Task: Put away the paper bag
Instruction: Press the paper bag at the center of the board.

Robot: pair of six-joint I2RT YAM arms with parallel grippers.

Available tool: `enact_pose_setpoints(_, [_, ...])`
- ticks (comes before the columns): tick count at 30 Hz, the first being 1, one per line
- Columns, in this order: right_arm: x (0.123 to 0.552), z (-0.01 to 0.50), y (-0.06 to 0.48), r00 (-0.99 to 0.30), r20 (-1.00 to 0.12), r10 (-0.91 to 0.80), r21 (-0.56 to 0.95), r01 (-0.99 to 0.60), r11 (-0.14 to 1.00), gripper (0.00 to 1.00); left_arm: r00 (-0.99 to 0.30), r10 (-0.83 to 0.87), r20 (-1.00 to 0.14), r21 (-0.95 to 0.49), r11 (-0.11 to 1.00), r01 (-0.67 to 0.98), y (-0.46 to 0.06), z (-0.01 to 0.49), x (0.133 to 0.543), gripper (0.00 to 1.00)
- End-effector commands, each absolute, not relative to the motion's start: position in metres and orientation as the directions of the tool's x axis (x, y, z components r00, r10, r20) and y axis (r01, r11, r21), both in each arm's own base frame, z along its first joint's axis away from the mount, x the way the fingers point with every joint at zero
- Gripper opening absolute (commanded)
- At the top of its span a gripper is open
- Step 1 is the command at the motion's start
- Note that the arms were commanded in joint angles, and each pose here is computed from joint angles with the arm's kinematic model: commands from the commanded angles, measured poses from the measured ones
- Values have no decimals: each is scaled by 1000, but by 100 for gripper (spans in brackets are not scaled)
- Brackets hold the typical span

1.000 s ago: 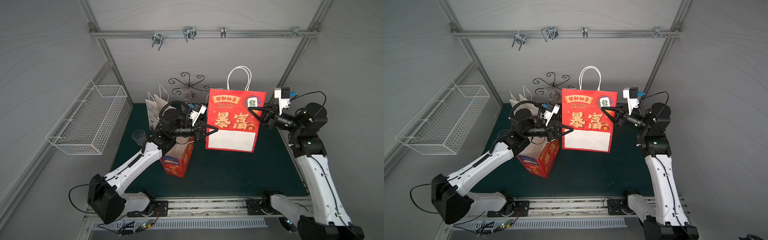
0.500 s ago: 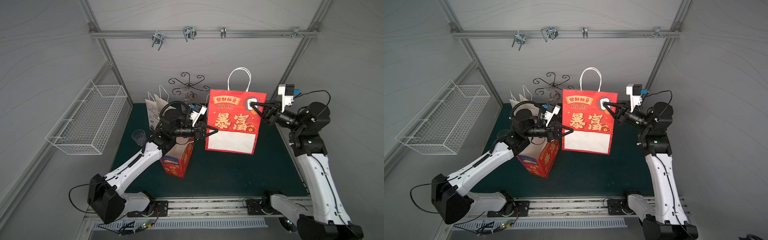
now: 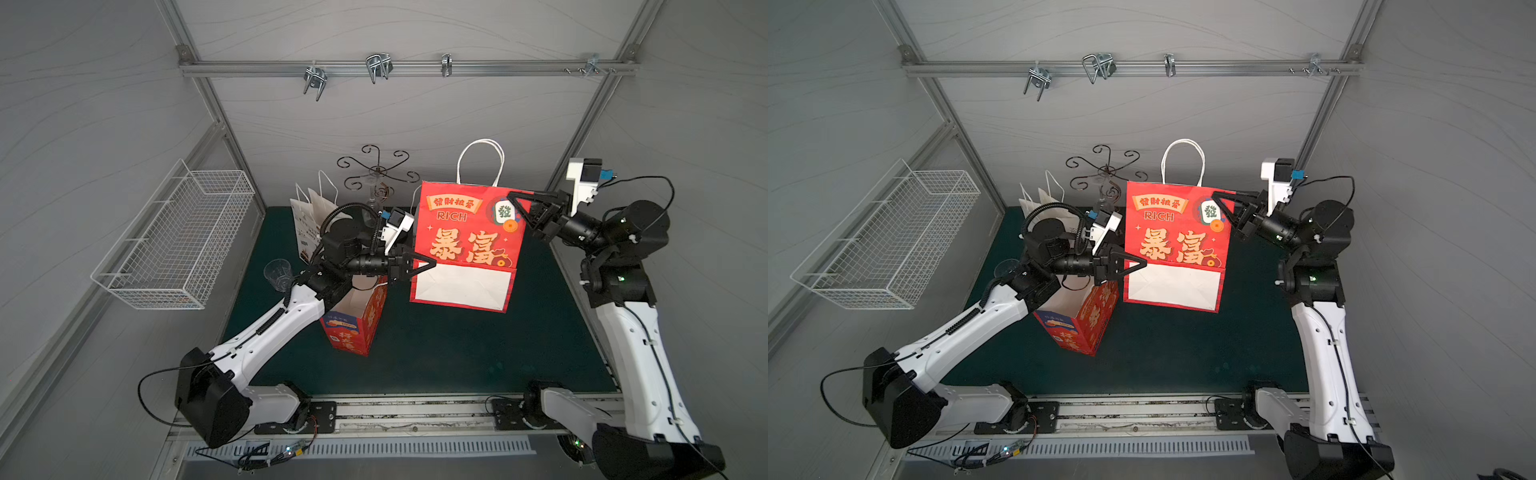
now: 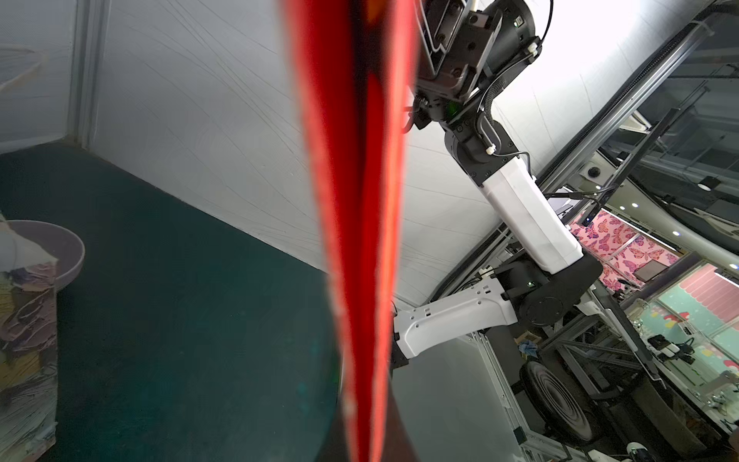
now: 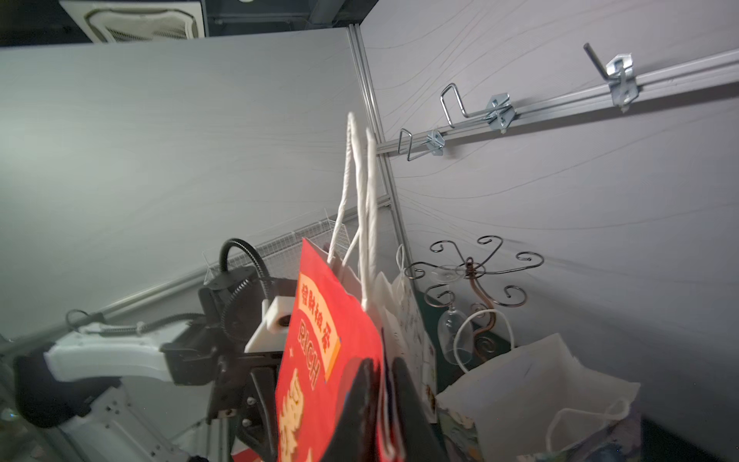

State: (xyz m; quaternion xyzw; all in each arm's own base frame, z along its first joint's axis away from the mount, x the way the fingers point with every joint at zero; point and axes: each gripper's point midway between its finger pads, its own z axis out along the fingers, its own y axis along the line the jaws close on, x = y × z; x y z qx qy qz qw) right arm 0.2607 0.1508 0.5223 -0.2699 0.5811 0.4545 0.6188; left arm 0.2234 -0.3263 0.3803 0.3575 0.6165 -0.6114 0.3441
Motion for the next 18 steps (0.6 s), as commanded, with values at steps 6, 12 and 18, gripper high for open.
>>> enact_pose_setpoints(6, [253,551,146,12,-960,278,117,-889,443,11,-468,20,-883,-468,-36,883,-326,387,216,0])
enact_pose_setpoints(12, [255,539,136,9,-971,240,122,-842,526,65,-403,-27,-915,-403,0,915,-325,401,224,0])
enact_pose_setpoints(18, [235,464,122,-82,-989,122,142,-739,659,93,-282,-107,-953,-289,56,956,-319,428,230,0])
